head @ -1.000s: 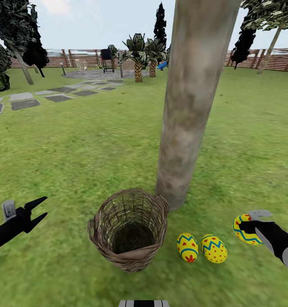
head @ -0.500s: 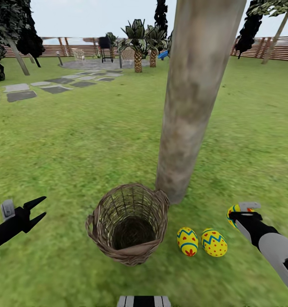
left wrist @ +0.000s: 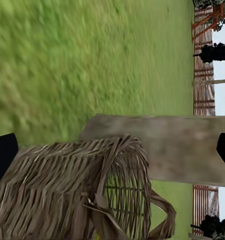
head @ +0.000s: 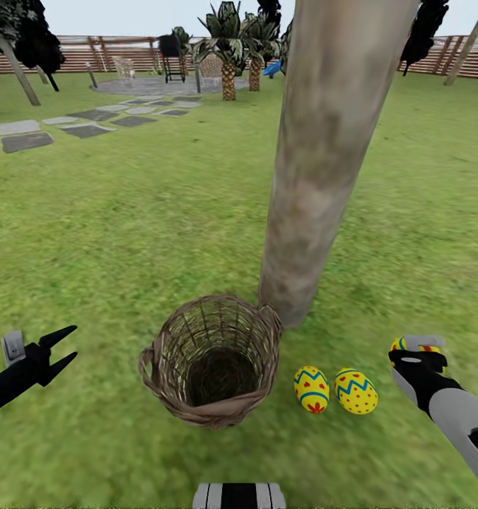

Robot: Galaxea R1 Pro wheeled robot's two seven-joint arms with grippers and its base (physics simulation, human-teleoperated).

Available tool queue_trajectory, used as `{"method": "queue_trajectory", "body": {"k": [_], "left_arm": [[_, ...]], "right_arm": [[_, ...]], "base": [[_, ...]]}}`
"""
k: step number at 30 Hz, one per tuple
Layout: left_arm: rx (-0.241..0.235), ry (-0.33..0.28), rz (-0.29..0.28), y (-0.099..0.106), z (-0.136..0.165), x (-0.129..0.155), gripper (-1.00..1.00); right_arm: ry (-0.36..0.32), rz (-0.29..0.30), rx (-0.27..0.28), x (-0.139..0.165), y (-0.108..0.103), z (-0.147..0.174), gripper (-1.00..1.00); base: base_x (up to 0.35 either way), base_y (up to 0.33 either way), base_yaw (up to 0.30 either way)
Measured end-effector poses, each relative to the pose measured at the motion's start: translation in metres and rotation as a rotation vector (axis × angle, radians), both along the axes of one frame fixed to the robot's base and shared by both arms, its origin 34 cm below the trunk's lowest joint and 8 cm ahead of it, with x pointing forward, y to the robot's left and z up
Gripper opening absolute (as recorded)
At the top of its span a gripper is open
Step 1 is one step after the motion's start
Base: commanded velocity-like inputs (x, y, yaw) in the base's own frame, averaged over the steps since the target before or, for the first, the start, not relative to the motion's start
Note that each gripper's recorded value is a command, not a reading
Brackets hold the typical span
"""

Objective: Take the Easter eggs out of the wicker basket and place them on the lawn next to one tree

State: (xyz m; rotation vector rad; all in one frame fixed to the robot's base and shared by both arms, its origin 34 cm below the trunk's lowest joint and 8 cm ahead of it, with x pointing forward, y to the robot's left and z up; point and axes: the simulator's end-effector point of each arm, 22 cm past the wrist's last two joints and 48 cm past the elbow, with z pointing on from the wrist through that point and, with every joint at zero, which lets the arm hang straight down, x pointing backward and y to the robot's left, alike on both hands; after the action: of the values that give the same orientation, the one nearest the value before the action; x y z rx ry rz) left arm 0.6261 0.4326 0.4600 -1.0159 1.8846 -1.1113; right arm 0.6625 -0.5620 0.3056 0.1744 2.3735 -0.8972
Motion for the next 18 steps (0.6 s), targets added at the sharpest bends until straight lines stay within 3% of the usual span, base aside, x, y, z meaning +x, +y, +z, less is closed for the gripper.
{"method": "queue_trajectory", "body": {"k": [13,18], "left_arm": [[-0.002,0.053,0.0,-0.001,-0.03,-0.003,1.0],[-0.001,0.073,0.0,0.0,-0.042,-0.005,1.0]], "right_arm": [[0.049,0.002,-0.005,-0.012,-0.004,-0.031,-1.0],[0.02,0.03,-0.002,-0.005,0.002,-0.039,-1.0]], "base": [[0.0,0.0,0.0],[0.0,0.0,0.0]]}}
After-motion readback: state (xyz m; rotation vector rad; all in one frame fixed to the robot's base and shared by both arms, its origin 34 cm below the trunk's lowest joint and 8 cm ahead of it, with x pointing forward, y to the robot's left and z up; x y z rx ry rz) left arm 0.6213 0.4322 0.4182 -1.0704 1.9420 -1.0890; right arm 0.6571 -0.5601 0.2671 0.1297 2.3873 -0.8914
